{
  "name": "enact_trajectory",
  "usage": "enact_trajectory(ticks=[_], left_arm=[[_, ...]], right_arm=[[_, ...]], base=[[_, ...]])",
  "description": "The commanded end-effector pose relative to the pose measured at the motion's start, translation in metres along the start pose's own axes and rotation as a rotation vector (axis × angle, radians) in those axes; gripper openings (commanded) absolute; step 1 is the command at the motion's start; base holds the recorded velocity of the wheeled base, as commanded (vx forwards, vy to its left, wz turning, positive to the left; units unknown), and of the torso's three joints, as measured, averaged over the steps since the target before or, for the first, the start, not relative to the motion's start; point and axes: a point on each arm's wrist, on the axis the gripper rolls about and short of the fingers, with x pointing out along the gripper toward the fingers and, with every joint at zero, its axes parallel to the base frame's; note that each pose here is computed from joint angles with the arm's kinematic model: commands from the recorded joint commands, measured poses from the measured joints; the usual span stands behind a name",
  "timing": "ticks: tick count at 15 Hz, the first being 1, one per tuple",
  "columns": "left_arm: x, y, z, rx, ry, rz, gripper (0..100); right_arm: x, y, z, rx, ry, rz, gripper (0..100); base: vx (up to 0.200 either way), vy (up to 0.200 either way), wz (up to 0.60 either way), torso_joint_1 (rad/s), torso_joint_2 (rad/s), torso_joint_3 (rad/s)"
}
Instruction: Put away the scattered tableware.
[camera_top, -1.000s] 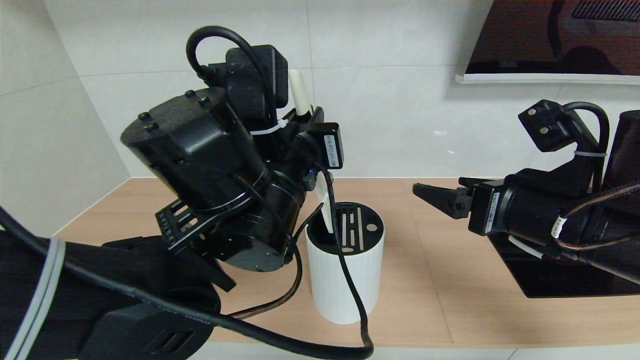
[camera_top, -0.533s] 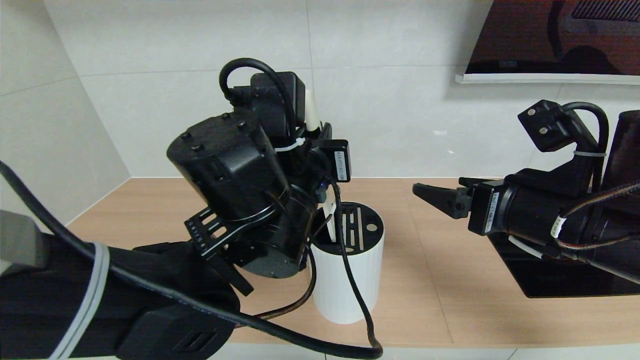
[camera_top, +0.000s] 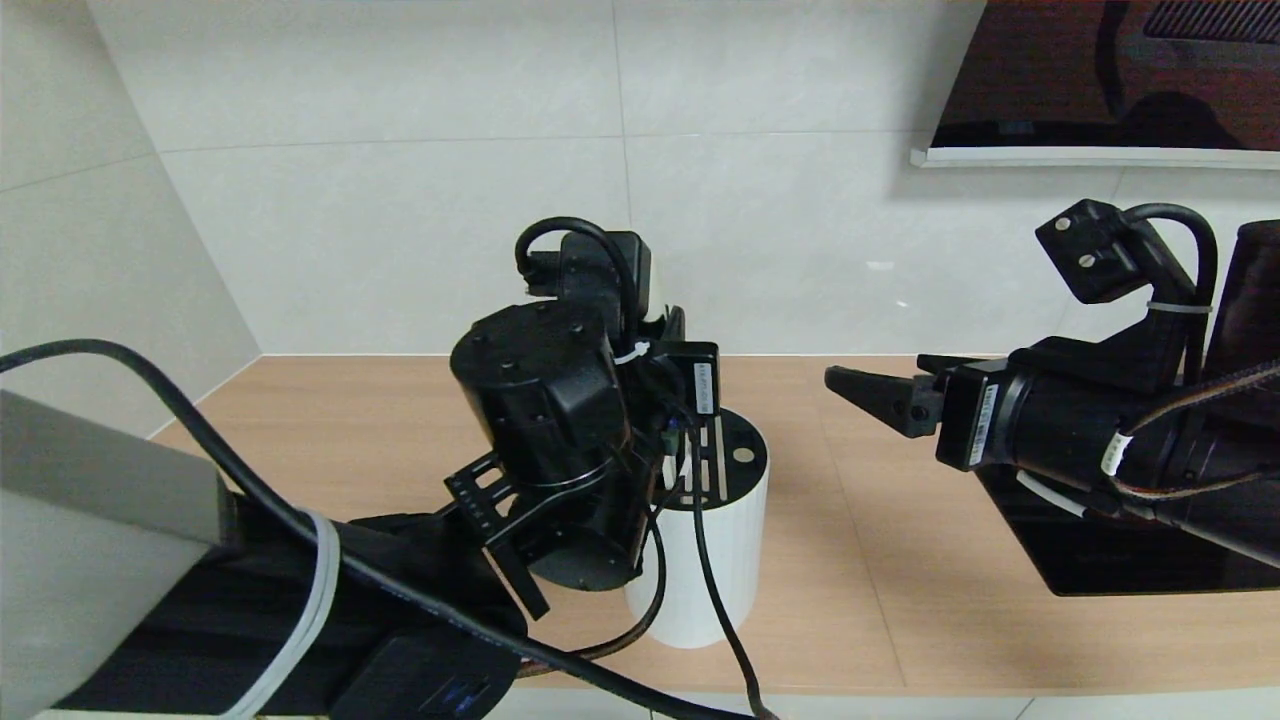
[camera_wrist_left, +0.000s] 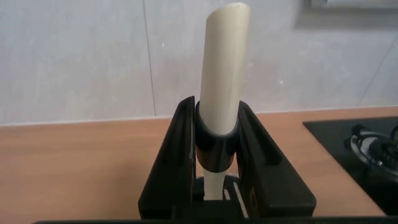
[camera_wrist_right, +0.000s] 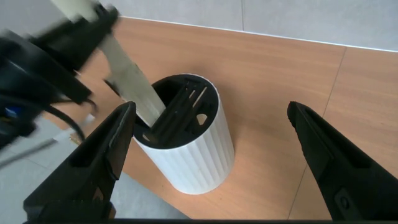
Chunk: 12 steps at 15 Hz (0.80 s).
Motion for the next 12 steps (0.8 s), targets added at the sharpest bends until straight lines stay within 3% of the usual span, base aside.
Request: enact_trajectory(ticks=[1,3,5,7,12], left_arm=[[0.002,-0.002,-0.015,0.022,0.033,0.0,0],[0.002,-0.002,-0.026,0.041,0.06,-0.002,0],[0.002,-0.002,-0.026,0.041,0.06,-0.002,0],[0.004,-0.005,-0.054,0.069,0.121,-0.005,0],[0.007,-0.005,-0.071,0.076,0.155,-0.002,0]], right_arm=[[0.0,0.0,-0.001,0.0,0.002,0.0,100],[0.0,0.0,0.0,0.0,0.001,-0.002,100],[0.0,0.0,0.0,0.0,0.001,-0.002,100],[0.0,0.0,-0.001,0.0,0.001,-0.002,100],[0.0,0.0,-0.001,0.0,0.001,-0.003,100]], base=[[0.0,0.0,0.0,0.0,0.0,0.0],[0.0,0.0,0.0,0.0,0.0,0.0],[0.0,0.0,0.0,0.0,0.0,0.0],[0.0,0.0,0.0,0.0,0.0,0.0],[0.0,0.0,0.0,0.0,0.0,0.0]])
